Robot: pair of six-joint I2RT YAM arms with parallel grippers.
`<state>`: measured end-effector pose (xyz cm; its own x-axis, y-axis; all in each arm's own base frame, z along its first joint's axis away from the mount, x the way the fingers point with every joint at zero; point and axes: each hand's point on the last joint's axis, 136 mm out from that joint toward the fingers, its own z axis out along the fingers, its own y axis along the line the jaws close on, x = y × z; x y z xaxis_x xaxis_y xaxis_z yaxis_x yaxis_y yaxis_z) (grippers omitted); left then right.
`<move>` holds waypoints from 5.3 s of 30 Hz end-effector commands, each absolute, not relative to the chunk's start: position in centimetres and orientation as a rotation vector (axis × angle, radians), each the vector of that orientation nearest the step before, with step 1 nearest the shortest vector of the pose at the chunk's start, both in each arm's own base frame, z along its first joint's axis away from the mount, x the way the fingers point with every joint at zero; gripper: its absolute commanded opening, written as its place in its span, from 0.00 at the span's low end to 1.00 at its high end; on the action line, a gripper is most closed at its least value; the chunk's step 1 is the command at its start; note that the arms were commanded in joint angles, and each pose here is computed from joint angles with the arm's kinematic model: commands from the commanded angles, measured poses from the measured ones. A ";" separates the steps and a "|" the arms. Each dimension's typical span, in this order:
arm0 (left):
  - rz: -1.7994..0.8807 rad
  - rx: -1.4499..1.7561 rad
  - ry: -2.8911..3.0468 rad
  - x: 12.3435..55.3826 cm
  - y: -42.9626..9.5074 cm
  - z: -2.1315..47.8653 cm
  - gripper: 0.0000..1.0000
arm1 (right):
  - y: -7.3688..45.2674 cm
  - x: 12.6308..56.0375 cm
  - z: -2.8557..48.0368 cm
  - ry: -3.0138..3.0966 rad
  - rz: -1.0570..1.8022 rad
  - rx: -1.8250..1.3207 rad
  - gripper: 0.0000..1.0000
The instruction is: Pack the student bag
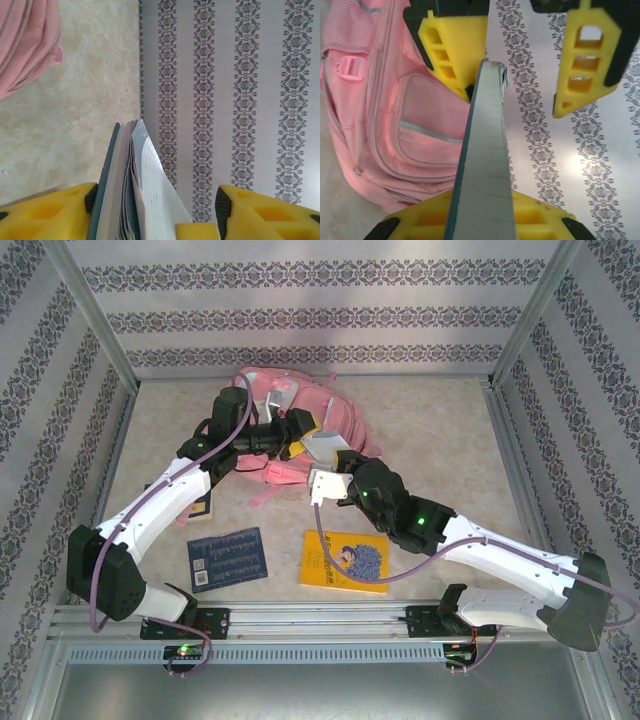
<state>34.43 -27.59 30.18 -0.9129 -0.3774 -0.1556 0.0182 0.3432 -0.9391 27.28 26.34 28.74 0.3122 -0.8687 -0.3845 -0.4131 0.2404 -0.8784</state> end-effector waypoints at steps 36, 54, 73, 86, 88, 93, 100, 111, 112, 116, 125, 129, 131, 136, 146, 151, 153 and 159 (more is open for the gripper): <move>-1.445 -0.583 1.654 41.0 -20.3 34.1 0.00 | 21.7 28.4 32.2 1.936 0.767 -0.337 0.72; -1.534 -0.576 1.524 41.3 -20.9 35.0 0.01 | 22.8 36.0 32.5 1.985 1.687 0.532 0.82; -1.564 -0.571 1.581 41.6 -23.4 33.4 0.17 | 27.4 37.8 34.2 1.912 1.750 0.469 0.42; -1.228 -0.231 1.986 42.3 -25.7 30.6 0.53 | 17.5 35.7 28.2 2.127 1.202 0.614 0.05; -1.116 -0.118 2.122 42.9 -26.7 28.7 0.53 | 15.3 34.1 26.6 2.214 1.031 0.611 0.02; -0.897 0.051 2.299 46.2 -27.9 24.6 0.53 | 11.8 30.1 23.9 2.343 0.749 0.553 0.00; -0.751 0.192 2.405 51.2 -30.3 19.2 0.52 | 9.7 26.9 22.8 2.408 0.646 0.537 0.00; -0.725 0.218 2.497 52.6 -32.7 12.7 0.47 | 8.3 25.0 23.0 2.414 0.633 0.537 0.01; -0.733 0.227 2.507 52.3 -32.9 12.3 0.44 | 8.4 25.0 23.0 2.411 0.640 0.533 0.01; -0.690 0.223 2.537 51.7 -32.6 11.4 0.42 | 8.4 25.1 23.0 2.404 0.651 0.528 0.02; -0.605 0.193 2.423 52.3 -30.2 15.2 0.49 | 8.9 25.3 22.9 2.401 0.681 0.521 0.03; -0.594 0.160 2.390 53.0 -28.7 16.5 0.50 | 8.9 25.2 22.3 2.410 0.688 0.530 0.04; -0.591 0.156 2.395 53.2 -28.3 16.1 0.50 | 9.1 25.2 22.1 2.414 0.699 0.536 0.05; -0.624 0.165 2.445 53.0 -28.9 14.2 0.51 | 9.2 25.2 22.0 2.414 0.711 0.542 0.06; -0.693 0.206 2.502 52.1 -31.0 11.7 0.46 | 9.3 25.2 21.8 2.415 0.723 0.540 0.09; -0.727 0.246 2.523 51.2 -32.6 11.1 0.34 | 9.4 25.4 21.6 2.411 0.734 0.544 0.08; -0.716 0.249 2.535 50.9 -32.5 11.0 0.20 | 9.5 25.6 21.9 2.406 0.734 0.539 0.08; -0.717 0.262 2.495 50.3 -32.1 14.0 0.00 | 8.9 26.7 22.9 2.383 0.677 0.532 0.08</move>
